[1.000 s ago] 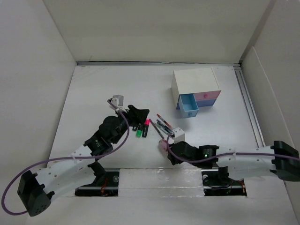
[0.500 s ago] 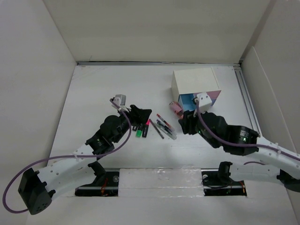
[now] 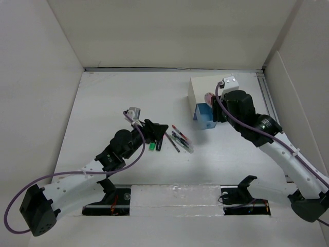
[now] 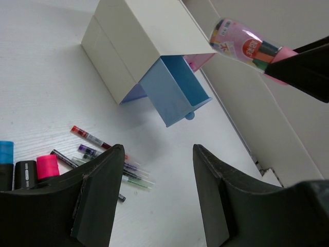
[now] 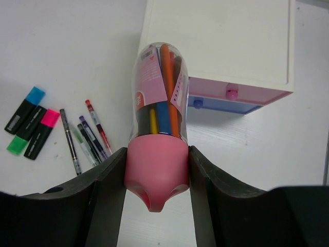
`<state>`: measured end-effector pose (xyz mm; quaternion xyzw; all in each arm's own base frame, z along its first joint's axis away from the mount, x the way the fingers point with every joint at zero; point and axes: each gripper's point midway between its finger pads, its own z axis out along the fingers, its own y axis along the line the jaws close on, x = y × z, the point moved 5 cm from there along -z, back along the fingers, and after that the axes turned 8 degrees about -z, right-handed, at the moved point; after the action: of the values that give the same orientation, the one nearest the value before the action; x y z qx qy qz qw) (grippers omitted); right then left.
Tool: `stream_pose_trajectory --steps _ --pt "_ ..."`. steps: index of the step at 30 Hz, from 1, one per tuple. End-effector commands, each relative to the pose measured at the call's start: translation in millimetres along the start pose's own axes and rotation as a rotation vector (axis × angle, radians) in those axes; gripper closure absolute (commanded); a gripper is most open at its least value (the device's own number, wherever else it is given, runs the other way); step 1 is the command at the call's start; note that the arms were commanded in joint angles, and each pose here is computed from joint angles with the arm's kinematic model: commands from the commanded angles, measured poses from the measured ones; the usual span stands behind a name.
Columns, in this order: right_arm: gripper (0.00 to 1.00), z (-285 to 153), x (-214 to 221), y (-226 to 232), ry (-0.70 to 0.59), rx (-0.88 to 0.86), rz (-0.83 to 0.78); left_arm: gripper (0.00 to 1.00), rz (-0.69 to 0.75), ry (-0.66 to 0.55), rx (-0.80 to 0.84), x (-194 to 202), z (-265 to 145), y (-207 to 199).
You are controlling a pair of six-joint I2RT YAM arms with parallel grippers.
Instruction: Organize the desk
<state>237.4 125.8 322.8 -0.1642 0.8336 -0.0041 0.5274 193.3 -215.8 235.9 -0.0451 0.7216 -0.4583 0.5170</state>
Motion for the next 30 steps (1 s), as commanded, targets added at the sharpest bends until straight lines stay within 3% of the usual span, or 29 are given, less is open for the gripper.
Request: stream_pose_trajectory --steps 1,30 --pt "0.82 6.0 -12.5 6.1 -0.062 -0.076 -0.003 0.49 0.005 -0.044 0.085 -10.6 -3.3 -14.0" --pt "0.85 98.0 40.7 9.3 0.129 -0.04 -0.003 0.49 0.017 -0.045 0.087 -6.4 -5.7 -8.9"
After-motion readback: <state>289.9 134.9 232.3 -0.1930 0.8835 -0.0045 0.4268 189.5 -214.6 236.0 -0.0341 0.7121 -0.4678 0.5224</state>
